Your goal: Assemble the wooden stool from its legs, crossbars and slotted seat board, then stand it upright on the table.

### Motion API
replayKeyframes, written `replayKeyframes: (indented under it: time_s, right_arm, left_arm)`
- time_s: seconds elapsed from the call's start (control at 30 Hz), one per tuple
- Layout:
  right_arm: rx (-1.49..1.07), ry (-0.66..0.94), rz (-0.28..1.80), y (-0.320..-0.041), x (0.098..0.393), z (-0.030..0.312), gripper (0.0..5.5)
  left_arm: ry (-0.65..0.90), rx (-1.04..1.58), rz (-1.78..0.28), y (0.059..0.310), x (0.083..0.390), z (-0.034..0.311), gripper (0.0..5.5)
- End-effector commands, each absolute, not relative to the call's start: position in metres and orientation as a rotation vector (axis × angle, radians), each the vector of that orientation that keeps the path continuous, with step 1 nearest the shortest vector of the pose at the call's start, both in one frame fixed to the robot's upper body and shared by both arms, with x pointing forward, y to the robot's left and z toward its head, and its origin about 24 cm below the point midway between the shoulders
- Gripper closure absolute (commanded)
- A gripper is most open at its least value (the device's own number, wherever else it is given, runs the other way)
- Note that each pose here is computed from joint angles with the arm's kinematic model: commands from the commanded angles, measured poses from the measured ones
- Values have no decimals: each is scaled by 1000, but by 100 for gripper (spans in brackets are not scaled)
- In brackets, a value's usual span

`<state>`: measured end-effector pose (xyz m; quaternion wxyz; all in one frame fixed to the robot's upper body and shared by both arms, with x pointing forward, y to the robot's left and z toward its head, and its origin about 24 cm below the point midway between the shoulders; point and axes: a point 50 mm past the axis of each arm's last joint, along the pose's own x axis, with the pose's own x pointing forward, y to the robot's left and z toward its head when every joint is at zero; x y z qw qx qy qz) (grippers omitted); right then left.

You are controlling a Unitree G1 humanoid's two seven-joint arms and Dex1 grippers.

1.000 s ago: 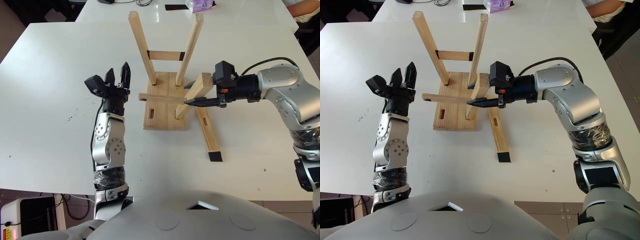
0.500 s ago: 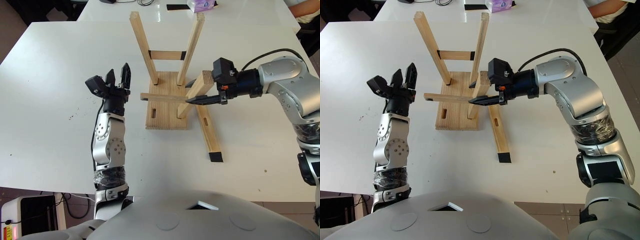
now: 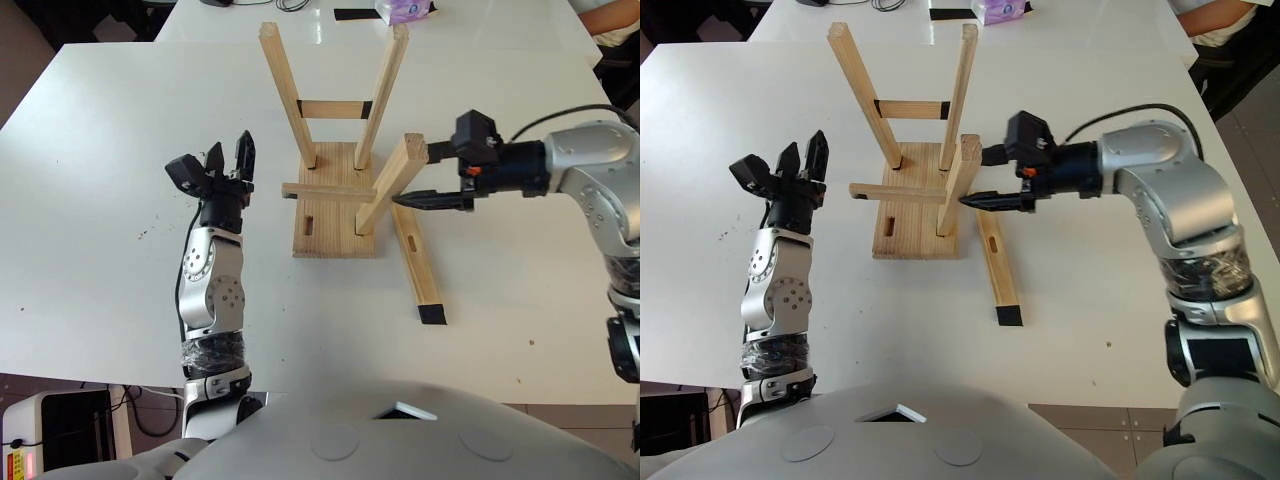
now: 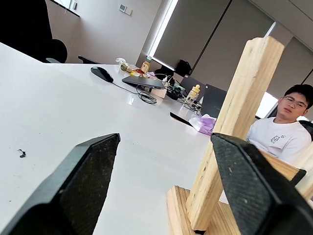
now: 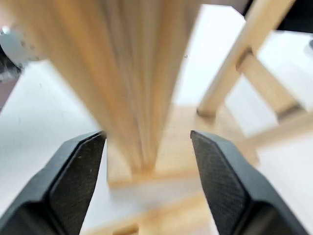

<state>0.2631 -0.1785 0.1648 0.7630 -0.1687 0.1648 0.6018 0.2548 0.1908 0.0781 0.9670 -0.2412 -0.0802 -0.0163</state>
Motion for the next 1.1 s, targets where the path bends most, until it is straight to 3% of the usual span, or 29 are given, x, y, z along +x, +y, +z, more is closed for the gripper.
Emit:
replayKeyframes:
  time_s: [0.03, 0.2, 0.33, 0.6, 0.87, 1.1]
  right_arm:
    - [-341, 441, 1230, -194, 250, 150, 232]
    - [-303, 547, 907, -203, 237, 118, 232]
    - [-248, 578, 795, -182, 203, 100, 232]
    - [-168, 617, 556, -161, 181, 87, 232]
    - [-120, 727, 490, -155, 157, 68, 232]
    - [-103, 732, 470, -152, 158, 61, 232]
  left_arm:
    - [-131, -460, -1, 204, 250, 70, 205]
    - [-89, -490, 103, 219, 236, 59, 205]
    - [-61, -561, 236, 236, 217, 50, 205]
    - [-26, -568, 290, 239, 208, 52, 205]
    - [15, -492, 254, 235, 219, 57, 205]
    - [-2, -493, 219, 231, 230, 63, 205]
